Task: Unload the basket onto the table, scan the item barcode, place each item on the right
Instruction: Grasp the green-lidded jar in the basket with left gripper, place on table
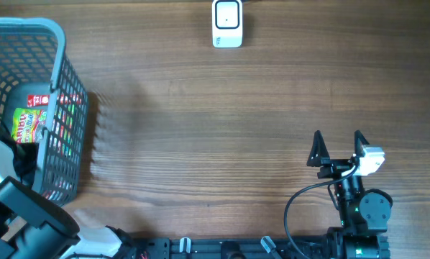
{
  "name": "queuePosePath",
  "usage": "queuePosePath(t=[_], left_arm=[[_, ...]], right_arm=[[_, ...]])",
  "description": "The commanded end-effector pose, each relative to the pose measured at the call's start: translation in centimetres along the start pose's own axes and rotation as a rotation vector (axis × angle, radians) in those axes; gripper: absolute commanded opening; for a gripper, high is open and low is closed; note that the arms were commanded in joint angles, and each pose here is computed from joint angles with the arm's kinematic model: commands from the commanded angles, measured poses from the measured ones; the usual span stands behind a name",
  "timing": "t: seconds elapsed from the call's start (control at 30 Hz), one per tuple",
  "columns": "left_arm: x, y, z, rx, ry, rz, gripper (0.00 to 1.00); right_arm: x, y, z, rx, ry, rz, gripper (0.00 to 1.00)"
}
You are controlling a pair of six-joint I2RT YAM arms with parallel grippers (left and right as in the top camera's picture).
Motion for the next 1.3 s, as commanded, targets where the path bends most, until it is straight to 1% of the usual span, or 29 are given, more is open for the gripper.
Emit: queuePosePath(t=[0.0,0.1,0.17,0.27,0.33,0.43,0.53,0.57,0.67,0.7,0.73,0.77,0.83,0.9,0.97,1.0,1.03,1.1,1.17,1.27], left_arm=[[0.0,-0.1,0.3,-0.006,0.005,0.005,0.63],[-0.4,1.8,-0.1,0.032,0.011,-0.003,0.63],[-0.9,4.5,-0.6,0.096,0.018,-0.003,0.63],[-1.6,9.8,-1.1,0.227,0.030,-0.004,0.61],[-1.9,13.9,-1.0,0.330,0.034,-0.003,0.61],[-1.4,21.6,0.3,0.573,0.017,0.012,0.61],[0.8,27.3,1.8,0.821,-0.063,0.061,0.61],[2.8,29.8,2.5,0.952,-0.123,0.122,0.61],[7.0,33.0,3.4,1.103,-0.240,0.243,0.61],[9.6,34.1,3.5,1.153,-0.340,0.306,0.61],[11.0,34.6,3.5,1.171,-0.399,0.341,0.61],[12.9,34.9,3.4,1.173,-0.465,0.379,0.61],[16.5,34.7,3.2,1.139,-0.573,0.404,0.61],[21.3,33.3,2.6,1.042,-0.697,0.393,0.61],[26.7,30.9,2.3,0.911,-0.834,0.358,0.62],[29.7,29.4,2.3,0.845,-0.906,0.343,0.62],[31.6,28.4,2.3,0.803,-0.952,0.342,0.62],[37.9,24.4,2.8,0.664,-1.077,0.350,0.63],[43.2,20.0,3.6,0.550,-1.180,0.335,0.63],[47.9,14.7,5.0,0.423,-1.225,0.319,0.63]], right_arm=[[0.0,0.0,-0.1,0.013,-0.005,-0.003,1.00],[0.0,0.0,-0.1,0.013,-0.005,-0.003,1.00],[0.0,0.0,-0.1,0.013,-0.005,-0.003,1.00],[0.0,0.0,-0.1,0.013,-0.005,-0.003,1.00],[0.0,0.0,-0.1,0.013,-0.005,-0.003,1.00],[0.0,0.0,-0.1,0.013,-0.005,-0.003,1.00],[0.0,0.0,-0.1,0.013,-0.005,-0.003,1.00],[0.0,0.0,-0.1,0.013,-0.005,-0.003,1.00],[0.0,0.0,-0.1,0.013,-0.005,-0.003,1.00],[0.0,0.0,-0.1,0.013,-0.005,-0.003,1.00],[0.0,0.0,-0.1,0.013,-0.005,-0.003,1.00],[0.0,0.0,-0.1,0.013,-0.005,-0.003,1.00],[0.0,0.0,-0.1,0.013,-0.005,-0.003,1.00],[0.0,0.0,-0.1,0.013,-0.005,-0.003,1.00],[0.0,0.0,-0.1,0.013,-0.005,-0.003,1.00],[0.0,0.0,-0.1,0.013,-0.005,-0.003,1.00],[0.0,0.0,-0.1,0.013,-0.005,-0.003,1.00],[0.0,0.0,-0.1,0.013,-0.005,-0.003,1.00],[0.0,0.0,-0.1,0.013,-0.005,-0.003,1.00],[0.0,0.0,-0.1,0.013,-0.005,-0.003,1.00]])
Point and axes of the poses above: each gripper's point midway between its finger pads, its own y axis back along the fingers, its own z axis along the line the jaws close on, x = y × z, the point moved 9 cm from there along y, back along the fingers, and after that the axes turned 14 degrees about y, right-handed, at the moved point
